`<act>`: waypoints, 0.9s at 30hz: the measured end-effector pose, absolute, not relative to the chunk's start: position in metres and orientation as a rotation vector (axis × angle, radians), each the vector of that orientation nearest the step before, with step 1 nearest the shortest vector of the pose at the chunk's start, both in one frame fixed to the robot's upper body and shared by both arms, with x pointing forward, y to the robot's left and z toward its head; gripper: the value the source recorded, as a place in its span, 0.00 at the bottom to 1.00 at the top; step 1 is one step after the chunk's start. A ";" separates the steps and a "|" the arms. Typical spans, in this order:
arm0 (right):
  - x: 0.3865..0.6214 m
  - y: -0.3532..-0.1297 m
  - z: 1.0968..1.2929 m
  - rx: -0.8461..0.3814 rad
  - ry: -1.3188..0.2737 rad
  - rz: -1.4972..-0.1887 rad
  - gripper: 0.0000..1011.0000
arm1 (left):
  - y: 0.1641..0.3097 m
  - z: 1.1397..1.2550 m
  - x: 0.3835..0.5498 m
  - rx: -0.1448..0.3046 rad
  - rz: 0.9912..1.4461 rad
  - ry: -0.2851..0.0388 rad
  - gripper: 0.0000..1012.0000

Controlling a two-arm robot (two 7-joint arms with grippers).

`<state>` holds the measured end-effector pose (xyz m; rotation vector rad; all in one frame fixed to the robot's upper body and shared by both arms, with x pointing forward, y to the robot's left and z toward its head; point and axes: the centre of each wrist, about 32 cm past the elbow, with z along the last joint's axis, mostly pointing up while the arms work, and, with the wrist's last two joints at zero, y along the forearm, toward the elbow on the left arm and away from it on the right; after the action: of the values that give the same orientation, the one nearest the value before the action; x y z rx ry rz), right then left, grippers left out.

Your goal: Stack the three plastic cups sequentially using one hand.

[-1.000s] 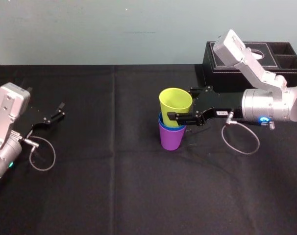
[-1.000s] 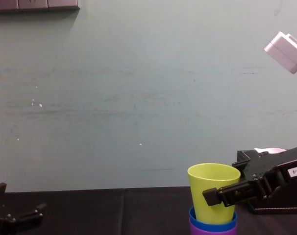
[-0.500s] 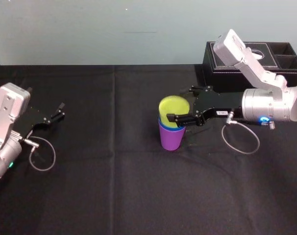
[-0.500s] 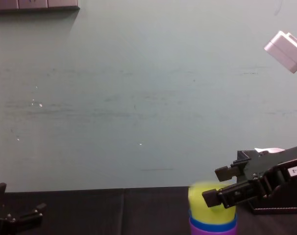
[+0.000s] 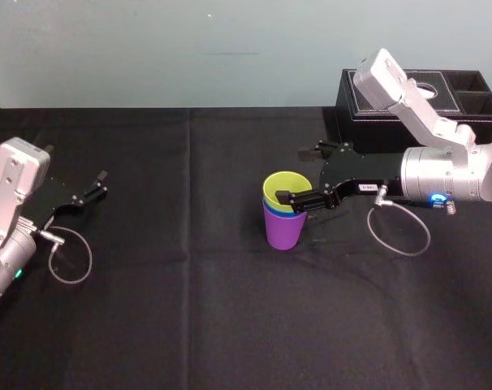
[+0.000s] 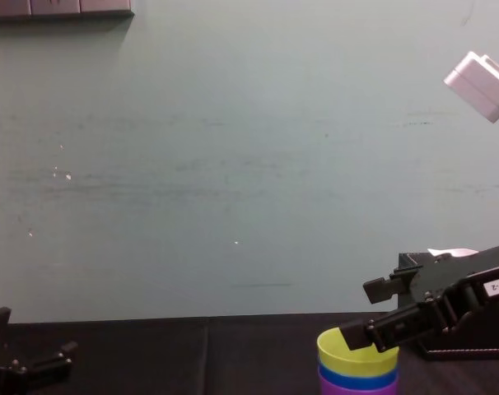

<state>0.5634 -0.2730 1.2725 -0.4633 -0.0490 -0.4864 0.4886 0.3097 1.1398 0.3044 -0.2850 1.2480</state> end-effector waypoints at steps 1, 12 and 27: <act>0.563 -0.273 1.272 -0.463 -0.049 -0.486 0.99 | 0.310 1.140 0.489 0.304 1.248 -0.285 1.00; 0.562 -0.273 1.274 -0.463 -0.062 -0.486 0.99 | 0.310 1.140 0.489 0.305 1.248 -0.285 1.00; 0.546 -0.296 1.283 -0.415 -0.091 -0.627 0.99 | 0.310 1.140 0.489 0.305 1.248 -0.285 1.00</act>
<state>0.5456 -0.2955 1.2833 -0.4154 -0.0915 -0.6270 0.4886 0.3097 1.1398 0.3046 -0.2850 1.2480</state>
